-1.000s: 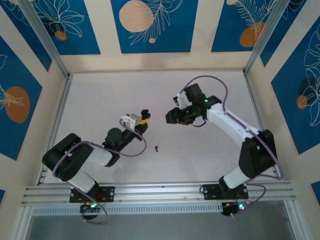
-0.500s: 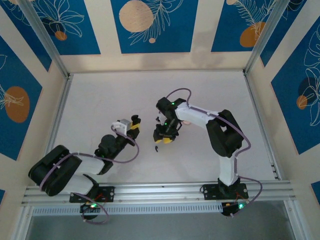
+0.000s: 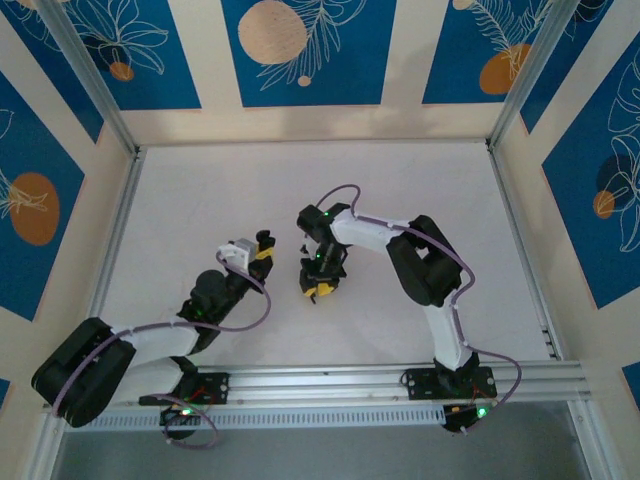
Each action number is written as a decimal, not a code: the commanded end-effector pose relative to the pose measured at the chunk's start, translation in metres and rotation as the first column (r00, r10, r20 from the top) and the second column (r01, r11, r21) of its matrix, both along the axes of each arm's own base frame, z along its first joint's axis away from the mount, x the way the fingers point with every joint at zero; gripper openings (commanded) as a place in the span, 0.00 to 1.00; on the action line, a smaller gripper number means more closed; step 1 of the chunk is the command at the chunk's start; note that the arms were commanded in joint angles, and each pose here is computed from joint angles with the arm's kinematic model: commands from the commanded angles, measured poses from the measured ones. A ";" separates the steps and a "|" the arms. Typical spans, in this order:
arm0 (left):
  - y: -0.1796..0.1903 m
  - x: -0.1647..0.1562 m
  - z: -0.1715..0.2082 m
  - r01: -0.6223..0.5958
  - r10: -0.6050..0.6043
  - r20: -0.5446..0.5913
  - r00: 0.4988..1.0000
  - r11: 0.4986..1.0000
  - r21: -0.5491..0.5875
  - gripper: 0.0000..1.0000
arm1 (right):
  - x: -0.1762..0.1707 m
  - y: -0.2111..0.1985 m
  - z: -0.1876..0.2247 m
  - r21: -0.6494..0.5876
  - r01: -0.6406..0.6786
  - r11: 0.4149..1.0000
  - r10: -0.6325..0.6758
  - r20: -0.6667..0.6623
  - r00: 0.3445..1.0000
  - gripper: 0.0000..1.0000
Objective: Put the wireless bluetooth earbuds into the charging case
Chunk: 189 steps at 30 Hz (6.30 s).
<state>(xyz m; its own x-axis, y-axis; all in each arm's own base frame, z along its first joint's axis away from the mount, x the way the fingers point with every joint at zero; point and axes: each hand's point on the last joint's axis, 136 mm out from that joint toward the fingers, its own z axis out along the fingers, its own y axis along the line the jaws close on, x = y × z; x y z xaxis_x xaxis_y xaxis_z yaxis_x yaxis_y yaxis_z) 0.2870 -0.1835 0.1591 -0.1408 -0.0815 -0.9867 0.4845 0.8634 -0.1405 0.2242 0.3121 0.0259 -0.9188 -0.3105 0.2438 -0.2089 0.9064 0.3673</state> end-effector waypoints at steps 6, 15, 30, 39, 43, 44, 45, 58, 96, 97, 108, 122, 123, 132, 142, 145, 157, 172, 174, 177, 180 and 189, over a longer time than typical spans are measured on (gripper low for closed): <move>0.007 0.001 -0.004 -0.024 0.024 0.000 1.000 0.999 0.030 0.11 | -0.007 0.002 -0.009 -0.026 -0.017 1.000 0.016 -0.029 0.999 0.29; 0.005 0.000 -0.003 -0.012 0.012 0.003 1.000 0.999 0.032 0.11 | -0.001 0.006 -0.017 -0.017 -0.004 1.000 0.004 -0.011 1.000 0.24; 0.002 0.000 -0.003 0.006 -0.006 0.000 1.000 0.999 0.037 0.11 | 0.016 0.010 -0.009 0.020 0.017 1.000 -0.017 0.036 0.999 0.24; 0.001 0.001 -0.001 0.007 -0.008 0.006 1.000 0.999 0.037 0.11 | 0.018 0.010 -0.011 0.011 0.012 1.000 -0.012 0.042 0.999 0.28; 0.000 0.001 -0.001 0.010 -0.010 0.003 1.000 0.999 0.039 0.11 | 0.021 0.010 -0.011 0.012 0.010 1.000 -0.011 0.050 0.999 0.25; 0.000 0.001 -0.001 0.010 -0.010 0.004 1.000 0.999 0.038 0.11 | 0.021 0.011 -0.011 0.014 0.011 1.000 -0.011 0.052 0.999 0.23; 0.000 0.001 -0.001 0.011 -0.011 0.002 1.000 0.999 0.039 0.11 | 0.021 0.010 -0.012 0.011 0.012 1.000 -0.012 0.050 0.999 0.21; -0.011 0.003 -0.009 0.060 -0.059 -0.015 0.998 0.997 0.057 0.11 | 0.029 0.007 0.002 0.061 0.045 0.997 -0.051 0.108 0.993 0.13; -0.120 0.012 0.045 0.382 -0.360 0.176 0.916 0.917 -0.117 0.11 | 0.101 -0.031 0.232 0.702 -0.065 0.709 -0.507 0.572 0.645 0.13; -0.119 0.013 0.046 0.377 -0.353 0.178 0.918 0.919 -0.120 0.11 | 0.100 -0.029 0.232 0.704 -0.073 0.706 -0.504 0.573 0.646 0.13; -0.116 0.015 0.060 0.359 -0.327 0.200 0.924 0.921 -0.150 0.11 | 0.097 -0.023 0.228 0.707 -0.089 0.702 -0.495 0.573 0.653 0.13; -0.112 0.017 0.075 0.344 -0.303 0.230 0.925 0.924 -0.165 0.11 | 0.093 -0.024 0.219 0.701 -0.080 0.709 -0.484 0.566 0.667 0.14; -0.112 0.016 0.075 0.345 -0.304 0.231 0.924 0.924 -0.165 0.11 | 0.092 -0.024 0.219 0.701 -0.082 0.708 -0.484 0.566 0.667 0.14; -0.111 0.016 0.082 0.345 -0.298 0.247 0.922 0.923 -0.173 0.11 | 0.084 -0.020 0.218 0.712 -0.100 0.695 -0.465 0.551 0.692 0.13; -0.112 0.015 0.085 0.350 -0.302 0.257 0.918 0.921 -0.170 0.11 | 0.074 -0.015 0.219 0.721 -0.142 0.678 -0.432 0.548 0.716 0.14; -0.111 0.014 0.086 0.351 -0.302 0.259 0.917 0.921 -0.169 0.12 | 0.072 -0.015 0.216 0.718 -0.145 0.681 -0.421 0.546 0.724 0.14; -0.116 0.007 0.092 0.395 -0.343 0.282 0.896 0.905 -0.156 0.12 | 0.075 -0.025 0.202 0.689 -0.110 0.716 -0.414 0.546 0.728 0.14; -0.118 -0.003 0.105 0.444 -0.382 0.317 0.868 0.883 -0.150 0.12 | 0.066 -0.030 0.207 0.705 -0.214 0.676 -0.379 0.581 0.720 0.15; -0.118 -0.003 0.106 0.448 -0.385 0.320 0.866 0.882 -0.150 0.12 | 0.065 -0.031 0.208 0.706 -0.225 0.671 -0.377 0.586 0.718 0.15; -0.119 -0.005 0.107 0.455 -0.392 0.324 0.861 0.878 -0.147 0.12 | 0.063 -0.033 0.209 0.709 -0.240 0.663 -0.373 0.591 0.715 0.15; -0.119 -0.006 0.109 0.461 -0.396 0.330 0.857 0.875 -0.149 0.13 | 0.061 -0.034 0.210 0.710 -0.256 0.656 -0.372 0.599 0.709 0.15; -0.124 -0.011 0.111 0.497 -0.430 0.336 0.838 0.856 -0.143 0.13 | 0.062 -0.035 0.216 0.708 -0.290 0.644 -0.364 0.617 0.698 0.16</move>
<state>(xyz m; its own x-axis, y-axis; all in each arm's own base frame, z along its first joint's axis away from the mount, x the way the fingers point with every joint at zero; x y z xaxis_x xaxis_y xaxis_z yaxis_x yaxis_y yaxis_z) 0.2883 -0.3021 0.2237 -0.0354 -0.1984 -0.9795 0.8218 0.5519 -0.1415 0.2915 0.2779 0.2457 -0.7153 -0.0022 -0.6988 -0.6342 0.4221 0.6478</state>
